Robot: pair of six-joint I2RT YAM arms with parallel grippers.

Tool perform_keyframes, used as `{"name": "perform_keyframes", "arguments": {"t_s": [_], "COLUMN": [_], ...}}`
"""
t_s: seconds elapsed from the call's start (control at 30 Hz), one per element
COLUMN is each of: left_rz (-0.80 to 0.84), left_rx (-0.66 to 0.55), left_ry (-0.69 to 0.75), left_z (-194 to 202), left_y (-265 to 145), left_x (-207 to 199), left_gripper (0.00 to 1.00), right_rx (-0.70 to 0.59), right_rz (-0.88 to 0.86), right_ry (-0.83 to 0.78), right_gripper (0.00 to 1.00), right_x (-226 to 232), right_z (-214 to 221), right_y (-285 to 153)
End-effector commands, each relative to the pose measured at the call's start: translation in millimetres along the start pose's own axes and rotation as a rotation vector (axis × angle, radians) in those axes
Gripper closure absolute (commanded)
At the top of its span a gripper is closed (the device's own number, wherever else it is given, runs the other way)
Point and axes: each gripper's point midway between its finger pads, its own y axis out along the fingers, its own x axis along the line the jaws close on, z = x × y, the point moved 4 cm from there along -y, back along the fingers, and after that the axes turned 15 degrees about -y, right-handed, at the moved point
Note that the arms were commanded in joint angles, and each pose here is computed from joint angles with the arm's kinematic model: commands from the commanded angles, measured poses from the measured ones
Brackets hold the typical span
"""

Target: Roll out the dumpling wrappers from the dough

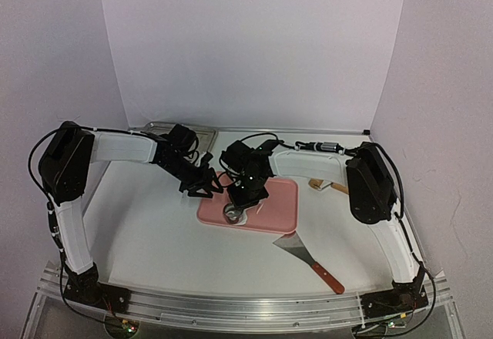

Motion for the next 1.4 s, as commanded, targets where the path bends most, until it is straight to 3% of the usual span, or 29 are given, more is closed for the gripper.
{"name": "perform_keyframes", "arguments": {"t_s": [0.0,1.37], "left_rz": [0.068,0.057], "left_rx": [0.052,0.077], "left_ry": [0.061,0.016], "left_z": [6.7,10.3], "left_y": [4.0,14.1], "left_x": [-24.2,-12.2], "left_gripper": [0.54,0.53], "right_rx": [-0.046,0.17], "right_rz": [-0.004,0.034], "right_ry": [-0.005,0.029], "right_gripper": [1.0,1.0], "right_x": [4.4,-15.4], "right_z": [-11.4,47.8], "right_y": [1.6,54.7]}}
